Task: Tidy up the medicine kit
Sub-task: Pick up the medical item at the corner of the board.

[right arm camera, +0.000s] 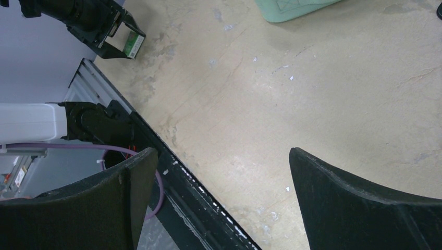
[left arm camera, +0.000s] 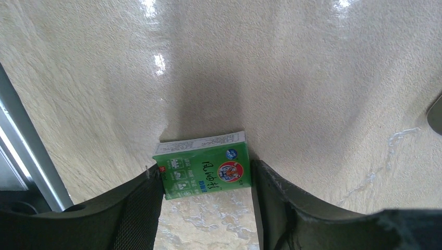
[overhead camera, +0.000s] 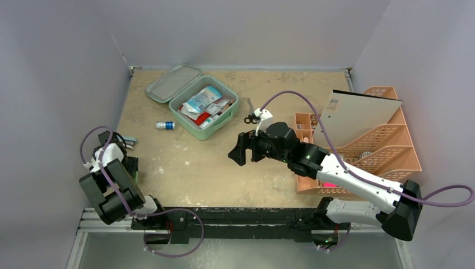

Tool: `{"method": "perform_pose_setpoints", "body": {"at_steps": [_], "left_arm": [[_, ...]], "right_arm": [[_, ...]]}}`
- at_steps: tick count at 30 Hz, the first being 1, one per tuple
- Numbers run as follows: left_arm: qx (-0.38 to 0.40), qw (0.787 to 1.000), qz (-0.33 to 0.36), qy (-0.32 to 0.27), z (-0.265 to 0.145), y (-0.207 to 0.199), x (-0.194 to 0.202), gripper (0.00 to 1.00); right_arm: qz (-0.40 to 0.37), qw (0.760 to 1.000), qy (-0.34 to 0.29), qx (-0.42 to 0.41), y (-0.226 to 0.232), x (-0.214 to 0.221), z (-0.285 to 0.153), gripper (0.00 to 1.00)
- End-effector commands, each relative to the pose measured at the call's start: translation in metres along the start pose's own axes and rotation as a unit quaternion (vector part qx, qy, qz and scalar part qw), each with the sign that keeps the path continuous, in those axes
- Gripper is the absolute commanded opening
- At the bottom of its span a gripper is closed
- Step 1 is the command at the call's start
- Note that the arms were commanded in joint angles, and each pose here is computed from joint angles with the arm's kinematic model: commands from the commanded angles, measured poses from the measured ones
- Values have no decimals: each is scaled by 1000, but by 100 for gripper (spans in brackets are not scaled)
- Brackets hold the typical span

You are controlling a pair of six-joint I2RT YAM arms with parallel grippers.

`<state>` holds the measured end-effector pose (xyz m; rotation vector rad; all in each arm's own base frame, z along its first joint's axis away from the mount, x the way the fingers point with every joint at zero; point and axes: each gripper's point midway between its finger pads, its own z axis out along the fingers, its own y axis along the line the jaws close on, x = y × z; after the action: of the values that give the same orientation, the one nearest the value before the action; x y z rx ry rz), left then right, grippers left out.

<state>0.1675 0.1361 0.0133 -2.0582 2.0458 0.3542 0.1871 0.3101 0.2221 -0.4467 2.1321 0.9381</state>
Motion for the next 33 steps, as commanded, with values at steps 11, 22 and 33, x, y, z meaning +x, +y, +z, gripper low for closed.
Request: {"method": "perform_pose_setpoints", "body": {"at_steps": [11,22,33], "left_arm": [[-4,1000,-14,10,-3,4,3,43],[10,1000,-17,8,-11,-2,-1,32],[55,998,-1,28,-29,-20,-2,33]], "right_arm": [[-1,1000,-23,-10,7,-11,-8,99],[-1,1000,-17,-10,7,-9,-3,99],[2,1000,-19,-8,7,-11,0,99]]}}
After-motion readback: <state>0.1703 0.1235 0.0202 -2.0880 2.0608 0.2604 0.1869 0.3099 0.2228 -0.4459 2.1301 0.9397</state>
